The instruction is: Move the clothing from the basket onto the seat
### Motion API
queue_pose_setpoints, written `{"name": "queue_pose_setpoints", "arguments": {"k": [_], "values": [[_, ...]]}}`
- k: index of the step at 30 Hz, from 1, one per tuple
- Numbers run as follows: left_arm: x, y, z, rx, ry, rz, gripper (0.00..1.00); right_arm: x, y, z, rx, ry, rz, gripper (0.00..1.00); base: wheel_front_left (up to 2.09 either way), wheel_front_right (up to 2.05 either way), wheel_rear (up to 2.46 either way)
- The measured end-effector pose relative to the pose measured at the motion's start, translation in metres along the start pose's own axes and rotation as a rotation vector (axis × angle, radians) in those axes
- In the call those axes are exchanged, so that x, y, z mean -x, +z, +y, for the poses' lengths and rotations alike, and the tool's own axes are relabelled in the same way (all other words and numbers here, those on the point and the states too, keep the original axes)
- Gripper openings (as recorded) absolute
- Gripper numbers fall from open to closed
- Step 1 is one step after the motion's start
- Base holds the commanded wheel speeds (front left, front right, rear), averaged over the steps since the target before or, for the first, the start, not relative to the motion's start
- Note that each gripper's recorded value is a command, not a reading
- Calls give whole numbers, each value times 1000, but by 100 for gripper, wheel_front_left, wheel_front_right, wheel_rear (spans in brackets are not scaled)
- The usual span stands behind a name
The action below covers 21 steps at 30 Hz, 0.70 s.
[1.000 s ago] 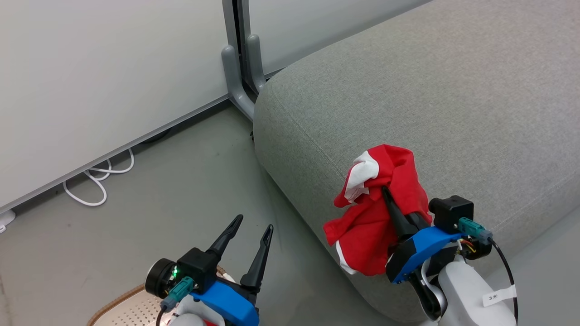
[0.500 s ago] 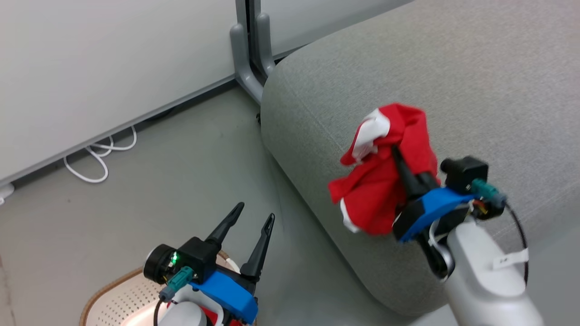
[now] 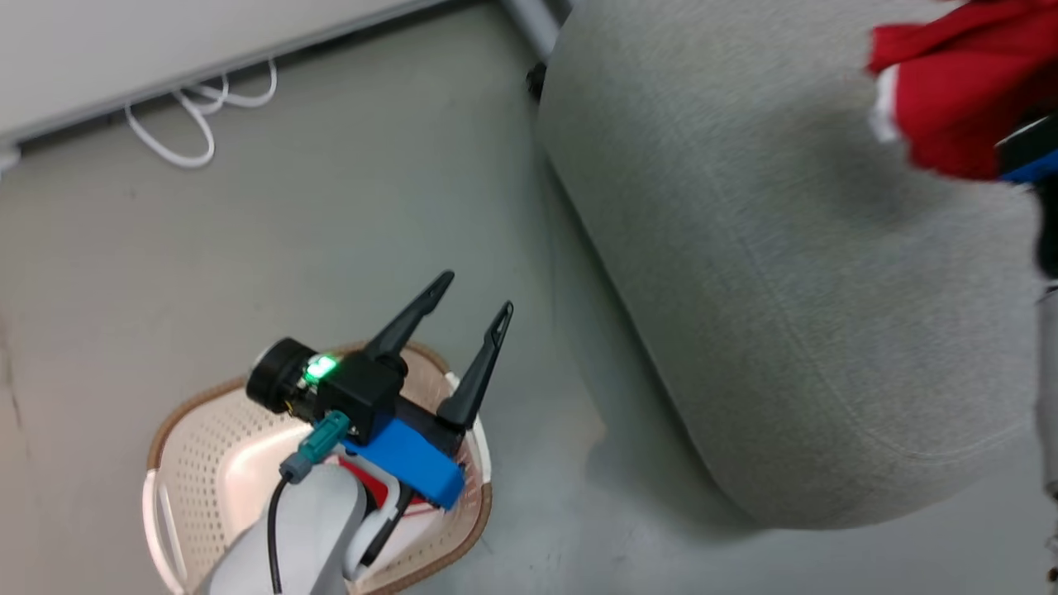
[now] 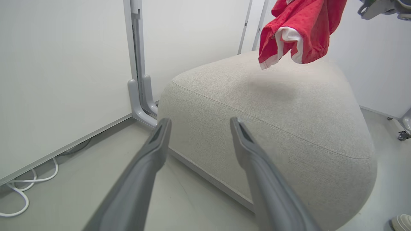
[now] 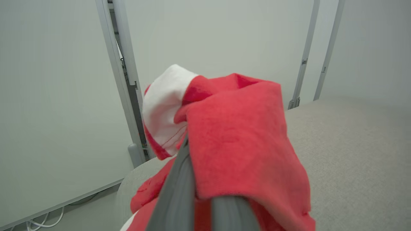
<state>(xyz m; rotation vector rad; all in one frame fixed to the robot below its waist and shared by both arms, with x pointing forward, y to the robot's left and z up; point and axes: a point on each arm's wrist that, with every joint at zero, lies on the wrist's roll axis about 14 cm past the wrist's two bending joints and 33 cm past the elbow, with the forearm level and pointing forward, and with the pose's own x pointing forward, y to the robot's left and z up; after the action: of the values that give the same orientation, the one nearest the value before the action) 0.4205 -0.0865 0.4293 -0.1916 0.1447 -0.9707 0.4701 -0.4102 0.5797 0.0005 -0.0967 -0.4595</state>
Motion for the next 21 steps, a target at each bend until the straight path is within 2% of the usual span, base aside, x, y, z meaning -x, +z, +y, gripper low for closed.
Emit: {"name": "queue_pose_setpoints", "arguments": {"k": [5,8,14,18,21], "values": [[-1,-13,32,17,43,-4,100,-36,-10,-16,46,-68,-18,0,0,0,0],[1,-24,48,30,64,-2,100,-51,-31,-19,80,-88,-4,0,0,0,0],[5,-46,78,44,109,13,100,-65,-100,-9,100,-95,85,0,0,0,0],[13,-62,92,52,136,41,100,-63,-151,1,99,-87,177,0,0,0,0],[18,-70,100,54,155,56,100,-59,-175,6,98,-85,222,0,0,0,0]]}}
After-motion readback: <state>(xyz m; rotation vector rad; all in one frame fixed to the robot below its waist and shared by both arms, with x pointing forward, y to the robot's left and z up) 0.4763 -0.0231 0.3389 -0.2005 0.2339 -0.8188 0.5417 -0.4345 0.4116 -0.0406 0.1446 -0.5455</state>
